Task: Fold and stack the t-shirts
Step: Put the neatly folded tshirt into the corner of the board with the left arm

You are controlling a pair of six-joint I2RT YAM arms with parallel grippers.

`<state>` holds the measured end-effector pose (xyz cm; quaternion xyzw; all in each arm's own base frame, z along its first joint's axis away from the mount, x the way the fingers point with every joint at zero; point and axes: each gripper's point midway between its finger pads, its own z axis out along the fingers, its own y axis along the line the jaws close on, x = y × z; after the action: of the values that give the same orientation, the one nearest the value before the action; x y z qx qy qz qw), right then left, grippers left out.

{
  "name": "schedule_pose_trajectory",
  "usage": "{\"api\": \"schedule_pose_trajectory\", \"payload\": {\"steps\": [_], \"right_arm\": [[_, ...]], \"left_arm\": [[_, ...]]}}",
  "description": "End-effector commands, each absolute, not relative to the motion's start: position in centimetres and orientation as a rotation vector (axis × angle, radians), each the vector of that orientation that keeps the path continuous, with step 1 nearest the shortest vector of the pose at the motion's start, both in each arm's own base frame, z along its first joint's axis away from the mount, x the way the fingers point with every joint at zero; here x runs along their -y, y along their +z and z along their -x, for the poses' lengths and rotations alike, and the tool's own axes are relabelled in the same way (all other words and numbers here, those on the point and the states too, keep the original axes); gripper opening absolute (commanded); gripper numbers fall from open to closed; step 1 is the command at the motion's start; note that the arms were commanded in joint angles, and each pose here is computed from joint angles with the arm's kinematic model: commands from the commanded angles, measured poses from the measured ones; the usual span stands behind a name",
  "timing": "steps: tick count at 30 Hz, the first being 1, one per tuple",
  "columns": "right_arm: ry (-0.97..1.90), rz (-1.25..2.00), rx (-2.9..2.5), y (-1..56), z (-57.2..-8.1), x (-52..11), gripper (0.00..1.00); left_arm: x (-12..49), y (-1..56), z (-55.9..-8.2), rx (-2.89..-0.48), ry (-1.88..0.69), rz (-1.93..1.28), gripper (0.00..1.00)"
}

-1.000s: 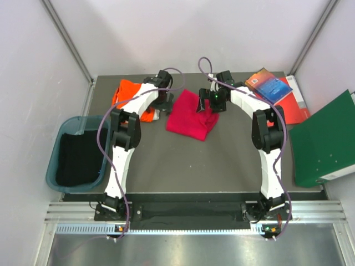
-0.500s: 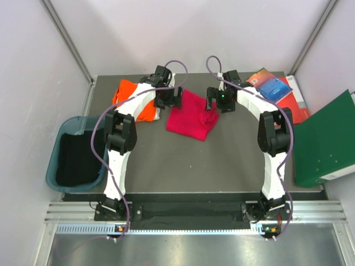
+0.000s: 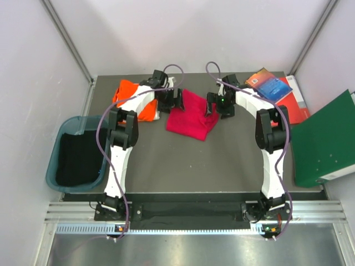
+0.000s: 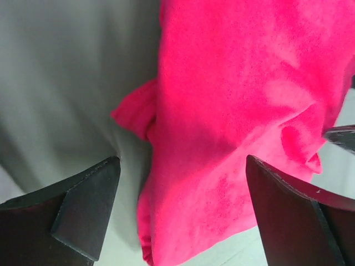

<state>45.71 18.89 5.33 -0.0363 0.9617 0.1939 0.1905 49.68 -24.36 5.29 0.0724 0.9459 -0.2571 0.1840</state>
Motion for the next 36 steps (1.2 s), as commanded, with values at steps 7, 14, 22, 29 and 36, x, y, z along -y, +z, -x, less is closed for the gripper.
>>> {"api": "schedule_pose_trajectory", "payload": {"steps": [7, 14, 22, 29, 36], "right_arm": [[0.646, 0.119, -2.717, 5.4, -46.0, -20.3, 1.00], [0.722, 0.148, -2.702, 5.5, -46.4, -21.4, 1.00], [0.853, 0.225, -2.690, 5.8, -46.4, -23.4, 0.93], [0.811, 0.197, -2.641, 7.2, -46.5, -23.1, 1.00], [0.750, 0.151, -2.568, 8.5, -46.9, -21.8, 1.00]], "left_arm": [[28.6, 2.0, -45.7, -2.729, -1.104, -0.297, 0.95], [30.5, 1.8, -42.9, -2.760, -1.195, -0.426, 0.59], [29.9, 1.9, -43.5, -2.778, -1.097, -0.426, 0.00], [25.3, 6.6, -48.7, -2.693, -0.870, -0.238, 0.00], [22.8, 14.0, -52.7, -2.515, -0.727, -0.200, 0.00]]}}
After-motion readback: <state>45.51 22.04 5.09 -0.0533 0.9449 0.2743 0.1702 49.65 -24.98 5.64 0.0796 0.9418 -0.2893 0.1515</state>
